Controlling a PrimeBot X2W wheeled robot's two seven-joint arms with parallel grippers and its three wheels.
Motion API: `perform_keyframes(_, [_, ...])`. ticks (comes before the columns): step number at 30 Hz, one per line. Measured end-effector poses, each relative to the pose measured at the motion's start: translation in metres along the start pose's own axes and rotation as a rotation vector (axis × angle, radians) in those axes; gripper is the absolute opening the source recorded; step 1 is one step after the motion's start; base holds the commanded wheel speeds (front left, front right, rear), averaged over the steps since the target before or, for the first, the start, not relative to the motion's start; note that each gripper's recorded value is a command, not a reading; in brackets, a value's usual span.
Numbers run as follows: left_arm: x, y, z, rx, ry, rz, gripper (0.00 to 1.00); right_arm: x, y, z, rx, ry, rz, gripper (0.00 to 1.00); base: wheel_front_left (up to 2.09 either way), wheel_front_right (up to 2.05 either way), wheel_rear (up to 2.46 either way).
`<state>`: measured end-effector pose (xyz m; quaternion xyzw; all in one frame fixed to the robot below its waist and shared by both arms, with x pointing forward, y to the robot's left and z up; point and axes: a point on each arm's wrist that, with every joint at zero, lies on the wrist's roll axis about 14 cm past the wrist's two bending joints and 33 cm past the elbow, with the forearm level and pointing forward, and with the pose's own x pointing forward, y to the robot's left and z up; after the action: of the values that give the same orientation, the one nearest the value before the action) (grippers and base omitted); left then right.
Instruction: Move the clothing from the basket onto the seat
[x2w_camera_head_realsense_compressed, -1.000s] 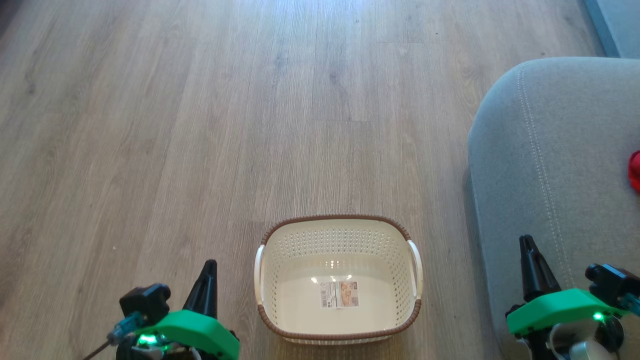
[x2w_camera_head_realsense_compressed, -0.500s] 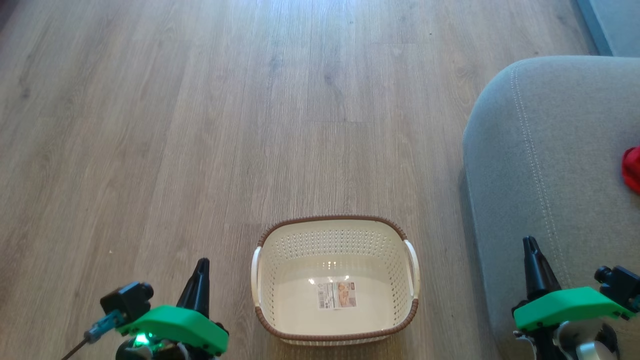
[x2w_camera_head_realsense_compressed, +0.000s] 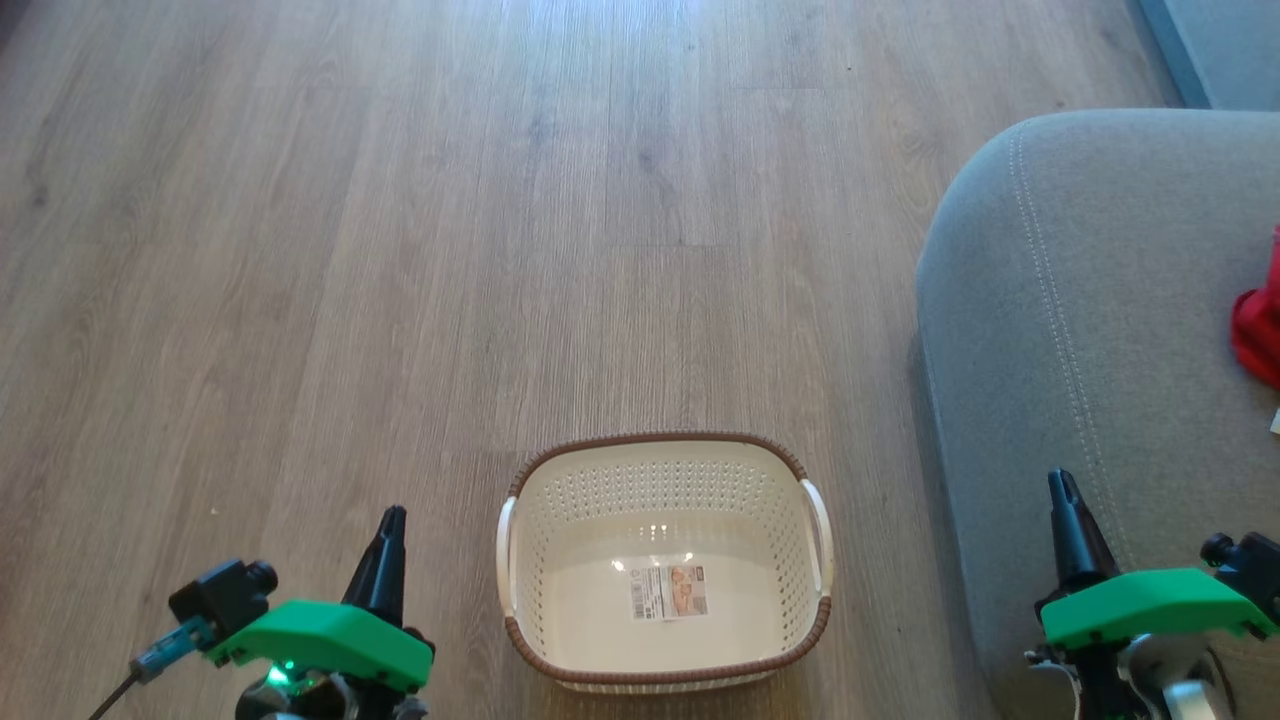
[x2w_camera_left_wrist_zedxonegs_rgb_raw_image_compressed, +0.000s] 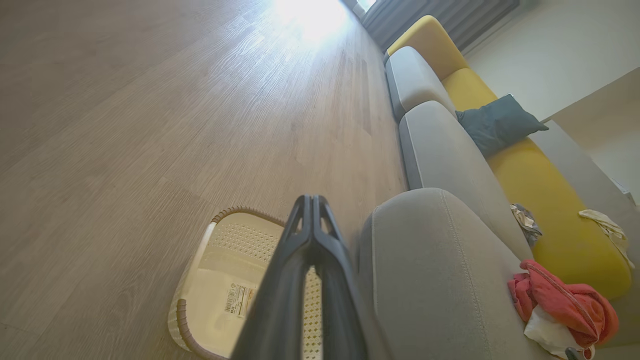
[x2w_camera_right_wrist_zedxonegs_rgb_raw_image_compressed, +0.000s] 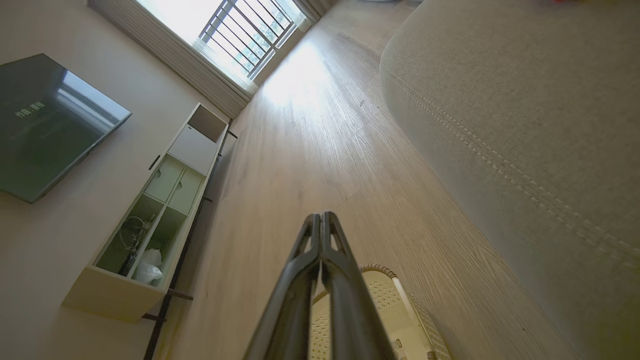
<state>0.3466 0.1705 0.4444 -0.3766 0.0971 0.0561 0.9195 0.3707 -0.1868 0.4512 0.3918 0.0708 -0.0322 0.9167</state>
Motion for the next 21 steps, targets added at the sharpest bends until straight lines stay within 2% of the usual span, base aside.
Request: perform_keyframes(21, [0.005,0.0013,0.0056,-0.245,0.021,-0.009,0.0,-0.0011,-0.0045,0.0092,0.228,-0.011,-0.019,0.0,0.0,0.0,0.0])
